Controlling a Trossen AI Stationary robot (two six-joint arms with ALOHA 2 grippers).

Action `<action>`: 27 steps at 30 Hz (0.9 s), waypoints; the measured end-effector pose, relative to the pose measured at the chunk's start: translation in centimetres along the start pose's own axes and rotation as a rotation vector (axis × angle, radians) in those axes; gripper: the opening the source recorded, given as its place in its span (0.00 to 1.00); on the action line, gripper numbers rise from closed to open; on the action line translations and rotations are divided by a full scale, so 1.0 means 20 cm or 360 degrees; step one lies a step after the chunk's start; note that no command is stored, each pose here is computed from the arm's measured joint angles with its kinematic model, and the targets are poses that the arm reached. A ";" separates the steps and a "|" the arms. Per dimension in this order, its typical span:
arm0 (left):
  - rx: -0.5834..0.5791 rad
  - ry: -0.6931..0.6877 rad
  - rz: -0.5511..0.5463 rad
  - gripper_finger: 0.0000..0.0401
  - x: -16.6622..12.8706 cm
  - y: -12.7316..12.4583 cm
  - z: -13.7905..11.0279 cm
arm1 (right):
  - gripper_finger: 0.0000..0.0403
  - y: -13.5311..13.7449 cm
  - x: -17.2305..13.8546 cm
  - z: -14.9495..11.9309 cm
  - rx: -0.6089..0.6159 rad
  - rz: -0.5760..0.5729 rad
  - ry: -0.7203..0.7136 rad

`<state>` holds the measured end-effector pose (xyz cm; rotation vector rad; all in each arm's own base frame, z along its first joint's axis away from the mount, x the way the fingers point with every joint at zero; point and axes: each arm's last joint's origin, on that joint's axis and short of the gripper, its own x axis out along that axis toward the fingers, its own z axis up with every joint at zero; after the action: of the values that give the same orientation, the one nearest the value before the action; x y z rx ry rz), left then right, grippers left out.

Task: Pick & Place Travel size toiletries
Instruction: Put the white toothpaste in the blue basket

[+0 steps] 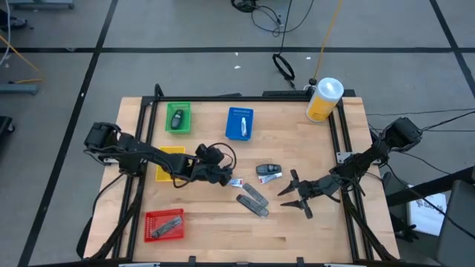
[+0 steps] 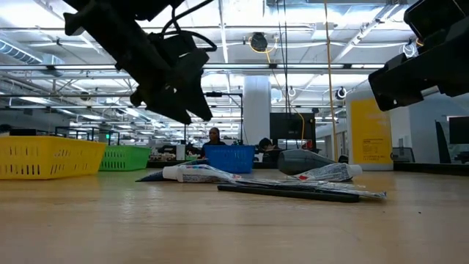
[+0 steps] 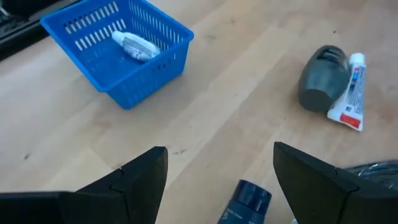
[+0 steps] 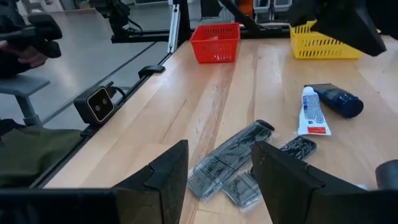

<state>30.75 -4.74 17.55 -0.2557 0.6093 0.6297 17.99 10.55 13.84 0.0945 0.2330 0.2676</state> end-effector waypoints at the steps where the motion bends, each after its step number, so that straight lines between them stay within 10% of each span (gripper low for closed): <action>1: 0.0015 -0.0003 0.0003 0.70 0.00 0.00 0.00 | 0.42 0.00 0.00 0.00 -0.0002 -0.0019 -0.0004; 16: 0.0254 -0.0224 0.0053 0.70 0.05 0.03 0.11 | 0.42 -0.17 0.03 0.03 -0.0020 -0.0315 -0.0044; 27: 0.0212 -0.0311 0.0274 0.70 0.15 0.20 0.24 | 0.42 -0.44 -0.01 0.19 -0.0212 -0.0913 -0.0435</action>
<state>32.39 1.72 19.27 -0.0161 0.4851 0.7667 20.89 1.81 16.47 -0.0697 -0.0354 -0.3006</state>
